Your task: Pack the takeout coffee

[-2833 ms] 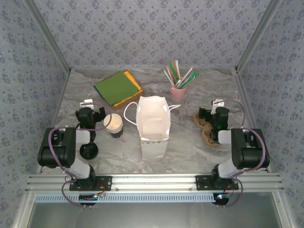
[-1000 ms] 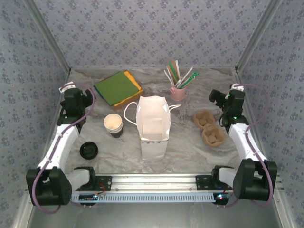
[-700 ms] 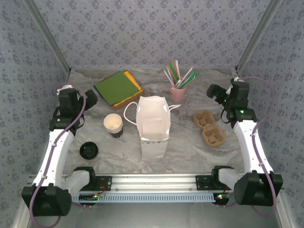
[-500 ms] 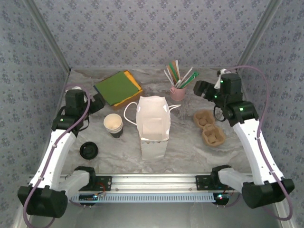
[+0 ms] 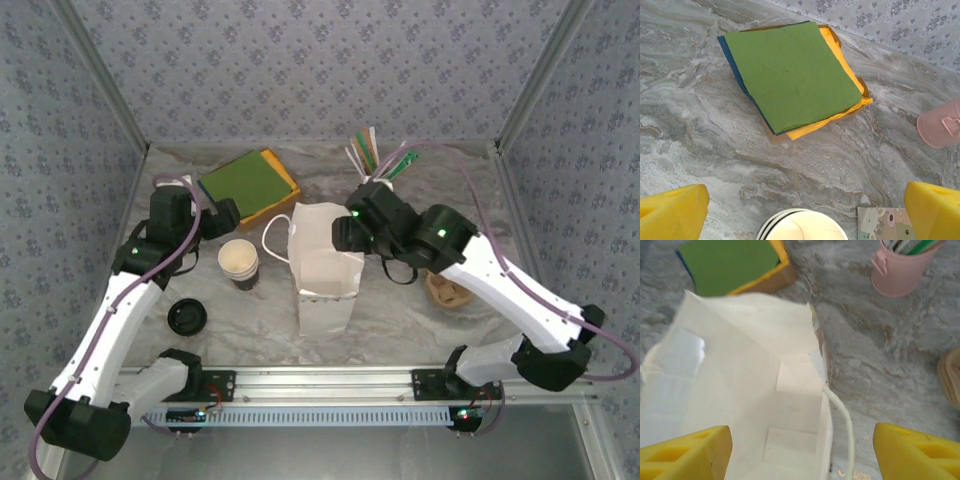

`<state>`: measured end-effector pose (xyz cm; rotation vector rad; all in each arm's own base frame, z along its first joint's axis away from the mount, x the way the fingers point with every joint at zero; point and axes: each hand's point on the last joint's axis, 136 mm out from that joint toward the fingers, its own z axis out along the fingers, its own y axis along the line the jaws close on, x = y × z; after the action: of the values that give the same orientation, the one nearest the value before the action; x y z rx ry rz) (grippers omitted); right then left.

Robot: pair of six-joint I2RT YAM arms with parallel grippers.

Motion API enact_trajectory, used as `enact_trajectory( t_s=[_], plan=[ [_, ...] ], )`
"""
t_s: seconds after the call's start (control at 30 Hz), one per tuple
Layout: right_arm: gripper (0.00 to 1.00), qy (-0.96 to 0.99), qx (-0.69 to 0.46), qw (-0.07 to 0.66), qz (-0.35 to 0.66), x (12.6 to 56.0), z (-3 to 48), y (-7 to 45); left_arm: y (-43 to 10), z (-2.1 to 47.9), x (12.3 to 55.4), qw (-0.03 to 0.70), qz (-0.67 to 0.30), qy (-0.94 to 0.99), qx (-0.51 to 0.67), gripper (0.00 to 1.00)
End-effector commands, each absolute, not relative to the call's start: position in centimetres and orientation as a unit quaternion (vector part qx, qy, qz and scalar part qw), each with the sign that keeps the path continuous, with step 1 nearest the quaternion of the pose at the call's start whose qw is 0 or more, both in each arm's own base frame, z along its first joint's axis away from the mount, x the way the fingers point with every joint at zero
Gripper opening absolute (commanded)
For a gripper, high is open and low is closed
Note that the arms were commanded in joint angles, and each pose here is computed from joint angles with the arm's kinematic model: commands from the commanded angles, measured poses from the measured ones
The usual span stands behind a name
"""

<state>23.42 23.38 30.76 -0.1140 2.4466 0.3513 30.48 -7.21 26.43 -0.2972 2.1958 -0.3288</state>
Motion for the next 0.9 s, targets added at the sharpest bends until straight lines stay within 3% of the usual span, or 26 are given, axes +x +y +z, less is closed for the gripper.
enact_trajectory(
  t_s=[0.0,0.17,0.4,0.6,0.87],
  plan=[
    [0.75,0.948,-0.006,0.31,0.074,23.2,28.9,21.5,-7.3,27.9,30.3,0.448,-0.128,0.879,-0.106,1.0],
    [0.73,0.956,-0.011,0.285,0.072,23.2,27.0,22.5,-7.1,28.5,30.0,0.455,-0.125,0.876,-0.102,1.0],
    [0.76,0.948,-0.027,0.306,0.08,23.7,29.9,22.3,-6.8,28.7,30.0,0.458,-0.117,0.875,-0.103,1.0],
    [0.98,0.935,-0.05,0.343,0.077,23.9,33.2,21.8,-6.9,28.5,30.4,0.459,-0.117,0.874,-0.105,1.0],
    [1.0,0.914,-0.084,0.385,0.093,22.3,35.4,23.1,-6.9,28.5,30.7,0.456,-0.111,0.877,-0.103,1.0]
  ],
)
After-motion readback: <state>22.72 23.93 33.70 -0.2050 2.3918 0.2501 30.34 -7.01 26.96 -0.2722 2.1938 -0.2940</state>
